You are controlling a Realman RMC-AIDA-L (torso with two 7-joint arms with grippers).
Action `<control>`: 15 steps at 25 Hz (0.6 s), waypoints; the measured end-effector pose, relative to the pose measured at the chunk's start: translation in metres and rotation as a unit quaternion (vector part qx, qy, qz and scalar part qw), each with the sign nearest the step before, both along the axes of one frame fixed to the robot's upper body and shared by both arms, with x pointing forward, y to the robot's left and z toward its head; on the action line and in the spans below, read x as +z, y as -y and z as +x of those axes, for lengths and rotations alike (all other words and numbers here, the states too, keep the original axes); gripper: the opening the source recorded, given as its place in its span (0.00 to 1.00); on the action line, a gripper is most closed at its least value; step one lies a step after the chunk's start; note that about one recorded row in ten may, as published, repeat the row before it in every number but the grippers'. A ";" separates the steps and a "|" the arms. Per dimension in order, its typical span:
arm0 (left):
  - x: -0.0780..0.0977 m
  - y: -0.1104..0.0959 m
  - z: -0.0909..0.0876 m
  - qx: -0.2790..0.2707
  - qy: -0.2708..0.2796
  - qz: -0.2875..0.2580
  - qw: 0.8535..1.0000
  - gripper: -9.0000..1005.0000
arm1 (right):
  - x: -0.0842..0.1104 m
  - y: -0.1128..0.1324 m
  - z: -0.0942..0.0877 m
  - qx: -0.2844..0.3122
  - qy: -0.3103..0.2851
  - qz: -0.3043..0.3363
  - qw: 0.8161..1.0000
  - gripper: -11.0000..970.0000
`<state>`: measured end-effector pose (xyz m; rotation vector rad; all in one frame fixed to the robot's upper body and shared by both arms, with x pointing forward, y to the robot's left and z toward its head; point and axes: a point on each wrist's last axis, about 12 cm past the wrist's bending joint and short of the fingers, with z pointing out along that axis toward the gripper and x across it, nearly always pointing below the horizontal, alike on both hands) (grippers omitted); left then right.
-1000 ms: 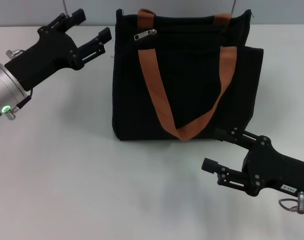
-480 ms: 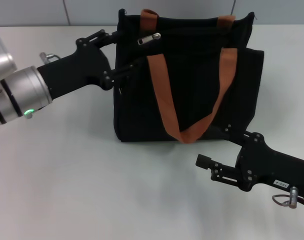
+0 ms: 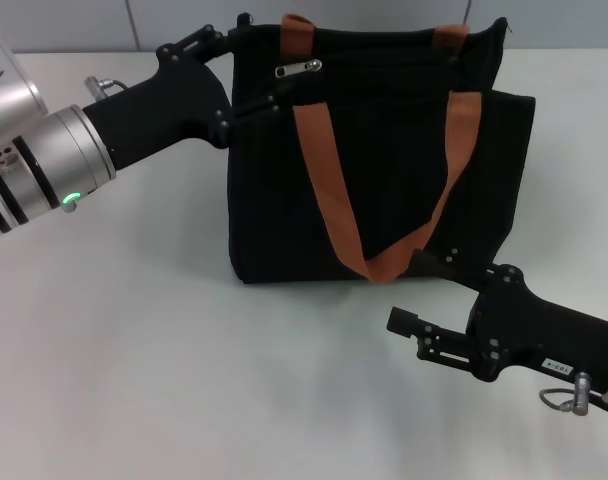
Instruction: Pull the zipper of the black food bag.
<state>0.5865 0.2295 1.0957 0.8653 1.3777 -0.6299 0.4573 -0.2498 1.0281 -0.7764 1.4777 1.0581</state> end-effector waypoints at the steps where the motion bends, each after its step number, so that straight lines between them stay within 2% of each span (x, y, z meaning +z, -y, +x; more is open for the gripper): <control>1: 0.000 -0.001 0.001 0.005 0.000 0.000 1.000 0.74 | 0.000 -0.001 0.001 0.001 0.001 0.001 1.000 0.78; 6: -0.002 -0.002 0.004 0.018 -0.005 0.009 1.000 0.73 | 0.001 -0.002 0.002 0.003 0.002 0.002 1.000 0.78; 11: -0.007 0.002 -0.002 -0.005 -0.008 0.033 0.999 0.73 | 0.002 -0.003 0.004 0.004 0.004 0.002 1.000 0.78; 15: -0.008 0.000 -0.003 -0.003 -0.009 0.034 0.999 0.72 | 0.003 -0.004 0.005 0.005 0.005 0.001 1.000 0.78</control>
